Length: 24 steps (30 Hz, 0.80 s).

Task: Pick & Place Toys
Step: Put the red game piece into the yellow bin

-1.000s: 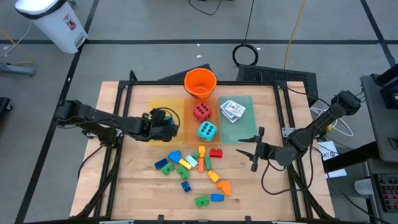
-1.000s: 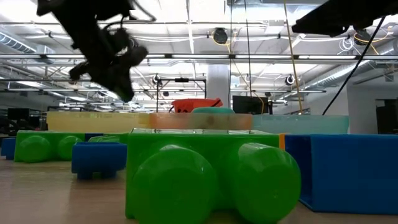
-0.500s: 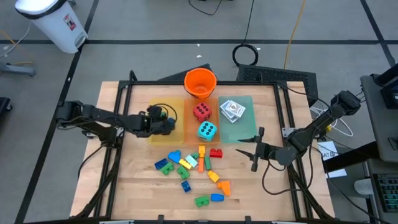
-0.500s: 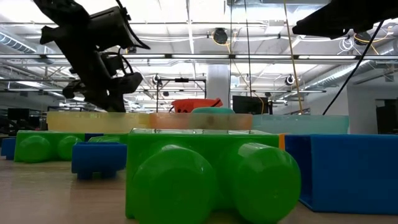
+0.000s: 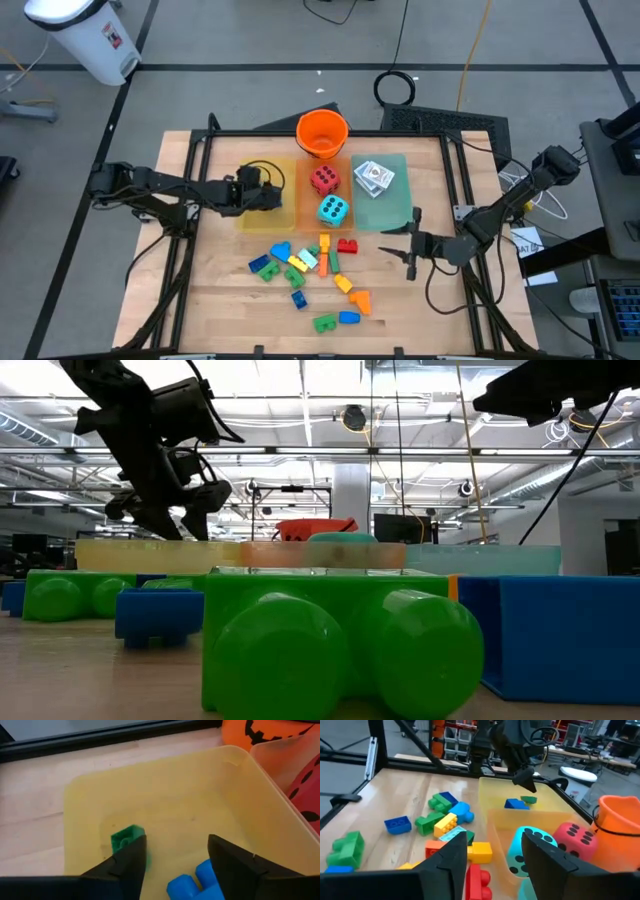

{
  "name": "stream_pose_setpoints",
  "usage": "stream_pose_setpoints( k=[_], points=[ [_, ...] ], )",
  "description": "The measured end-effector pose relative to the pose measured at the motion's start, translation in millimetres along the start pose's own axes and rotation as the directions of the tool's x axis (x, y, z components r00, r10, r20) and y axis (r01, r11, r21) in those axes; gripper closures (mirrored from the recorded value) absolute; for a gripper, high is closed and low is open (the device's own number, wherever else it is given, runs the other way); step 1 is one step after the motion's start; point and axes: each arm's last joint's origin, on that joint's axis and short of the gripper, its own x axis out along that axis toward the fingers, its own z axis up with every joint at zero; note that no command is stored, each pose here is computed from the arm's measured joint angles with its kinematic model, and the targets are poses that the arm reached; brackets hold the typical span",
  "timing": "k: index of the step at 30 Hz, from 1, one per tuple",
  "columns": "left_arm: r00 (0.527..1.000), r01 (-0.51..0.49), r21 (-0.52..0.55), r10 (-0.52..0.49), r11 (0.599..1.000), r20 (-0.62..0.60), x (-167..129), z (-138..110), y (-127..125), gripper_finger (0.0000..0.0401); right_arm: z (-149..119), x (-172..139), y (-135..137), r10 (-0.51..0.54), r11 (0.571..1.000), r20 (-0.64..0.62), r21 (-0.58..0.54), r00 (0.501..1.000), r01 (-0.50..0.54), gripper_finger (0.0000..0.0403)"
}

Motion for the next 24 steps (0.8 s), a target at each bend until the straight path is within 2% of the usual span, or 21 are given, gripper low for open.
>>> stream_pose_setpoints(
  k=[7,10,12,15,19,24],
  points=[
    [0.995,0.071,-0.021,-0.072,0.997,-0.076,-1,-1,-4,0.0161,-3,6,-3,-0.031,0.998,-0.018,0.049,0.999,0.032,0.0231],
    [0.981,0.185,0.009,-0.185,0.983,-0.053,-14,2,-11,0.0160,-3,7,-2,-0.031,0.998,-0.020,0.047,0.999,0.032,0.0230],
    [0.956,0.294,0.057,-0.292,0.954,-0.032,-29,6,-16,0.0160,-3,7,-2,-0.031,0.998,-0.020,0.047,0.999,0.032,0.0230],
    [0.879,0.467,0.167,-0.476,0.868,0.018,-57,12,-24,0.0160,-3,7,-2,-0.030,0.998,-0.020,0.047,0.999,0.031,0.0229],
    [0.734,0.614,0.358,-0.675,0.704,0.069,-93,13,-29,0.0160,-3,7,-2,-0.031,0.998,-0.021,0.046,0.999,0.031,0.0229],
    [0.529,0.734,0.417,-0.836,0.537,0.146,-107,6,-18,0.0160,-3,7,-2,-0.031,0.998,-0.020,0.047,0.999,0.032,0.0229]
  ],
)
